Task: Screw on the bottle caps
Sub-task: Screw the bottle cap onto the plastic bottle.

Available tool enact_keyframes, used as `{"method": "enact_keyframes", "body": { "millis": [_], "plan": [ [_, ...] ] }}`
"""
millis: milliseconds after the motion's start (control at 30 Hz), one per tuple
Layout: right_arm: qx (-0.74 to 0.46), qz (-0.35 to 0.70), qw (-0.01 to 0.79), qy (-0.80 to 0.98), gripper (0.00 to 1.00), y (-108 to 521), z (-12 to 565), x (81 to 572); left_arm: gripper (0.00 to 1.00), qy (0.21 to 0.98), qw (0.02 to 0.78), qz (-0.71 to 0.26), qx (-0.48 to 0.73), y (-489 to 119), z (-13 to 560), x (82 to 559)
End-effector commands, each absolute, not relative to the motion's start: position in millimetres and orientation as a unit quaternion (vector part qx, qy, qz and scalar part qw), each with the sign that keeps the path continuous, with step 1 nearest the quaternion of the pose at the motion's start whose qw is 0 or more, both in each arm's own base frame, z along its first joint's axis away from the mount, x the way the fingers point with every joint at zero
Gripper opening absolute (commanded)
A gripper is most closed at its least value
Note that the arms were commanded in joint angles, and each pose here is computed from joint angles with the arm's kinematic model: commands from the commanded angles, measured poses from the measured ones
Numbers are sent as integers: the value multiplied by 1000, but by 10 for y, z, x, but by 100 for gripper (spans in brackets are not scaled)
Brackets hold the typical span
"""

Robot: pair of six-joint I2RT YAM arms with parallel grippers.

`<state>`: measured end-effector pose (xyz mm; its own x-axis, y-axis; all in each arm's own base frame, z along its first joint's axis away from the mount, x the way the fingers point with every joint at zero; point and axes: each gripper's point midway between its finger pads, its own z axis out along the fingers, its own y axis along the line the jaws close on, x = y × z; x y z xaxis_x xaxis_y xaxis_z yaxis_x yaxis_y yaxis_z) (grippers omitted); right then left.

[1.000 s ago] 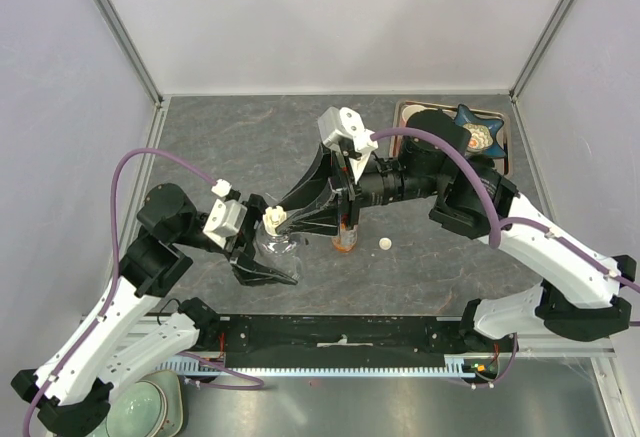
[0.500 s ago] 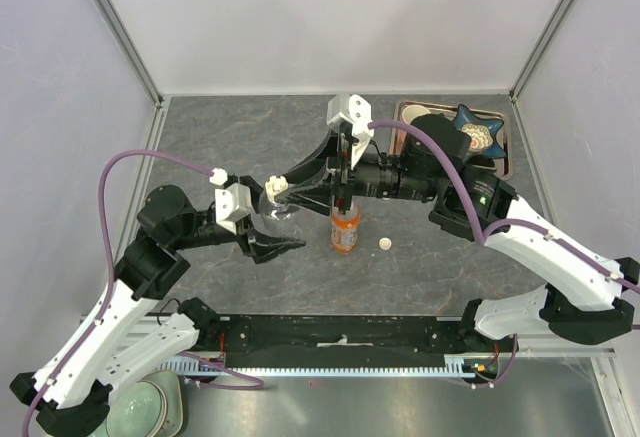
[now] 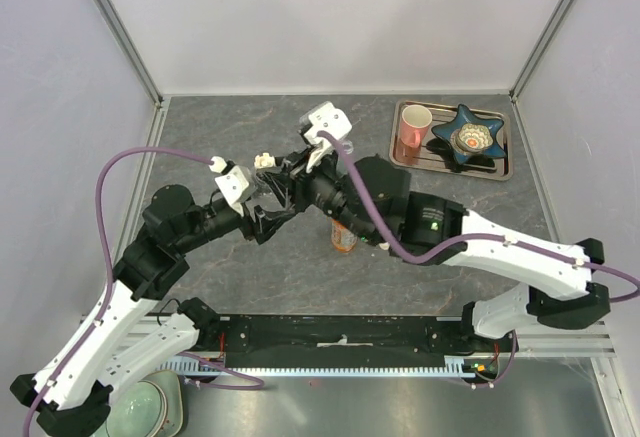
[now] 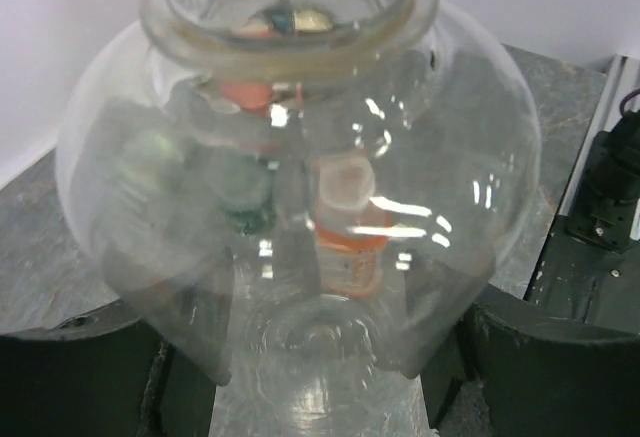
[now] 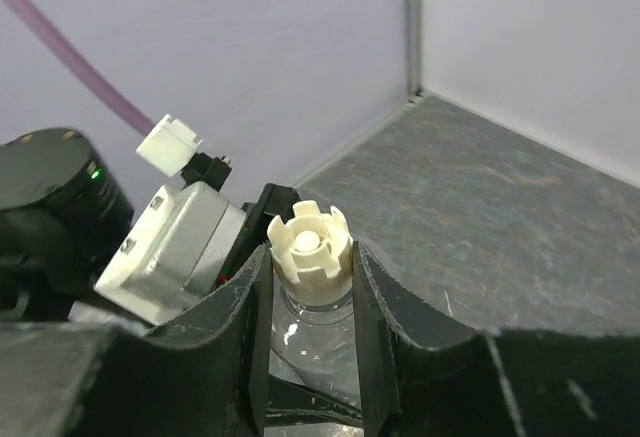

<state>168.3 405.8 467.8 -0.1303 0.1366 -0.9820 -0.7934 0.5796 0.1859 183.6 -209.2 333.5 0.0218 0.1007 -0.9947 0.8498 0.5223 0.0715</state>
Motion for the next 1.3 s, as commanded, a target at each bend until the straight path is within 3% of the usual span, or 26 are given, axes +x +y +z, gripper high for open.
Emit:
{"method": "enact_keyframes", "body": {
  "millis": [0, 233, 300, 333, 433, 567, 733, 900, 1067, 1267],
  "plan": [
    [-198, 293, 577, 736, 0, 4238, 3991, 1594, 6, 582, 687, -261, 348, -1977, 3835, 2042],
    [-99, 215, 625, 744, 2, 4126, 4060, 1657, 7, 578, 684, -270, 354, -2005, 3818, 2005],
    [-88, 229, 627, 739, 11, 4125, 4208, 1630, 7, 571, 676, -283, 370, -2053, 3781, 1942],
    [-82, 241, 626, 737, 23, 4114, 4273, 1620, 7, 568, 674, -290, 374, -2064, 3784, 1909],
    [-66, 287, 624, 724, 41, 4016, 4554, 1574, 7, 548, 650, -333, 408, -2179, 3743, 1710],
    [-64, 379, 615, 689, 56, 3760, 4988, 1425, 7, 513, 604, -399, 461, -2318, 3677, 1379],
    [-199, 507, 589, 597, 83, 3663, 5461, 882, 7, 454, 519, -495, 529, -2397, 3622, 837],
    [-340, 529, 573, 525, 91, 3422, 5553, 457, 7, 395, 424, -576, 576, -2347, 3604, 387],
    [-449, 547, 543, 452, 92, 3396, 5448, 75, 7, 360, 354, -617, 604, -2247, 3582, 137],
    [-488, 543, 531, 430, 88, 3608, 5397, 53, 7, 350, 317, -633, 613, -2198, 3553, 46]
  ]
}}
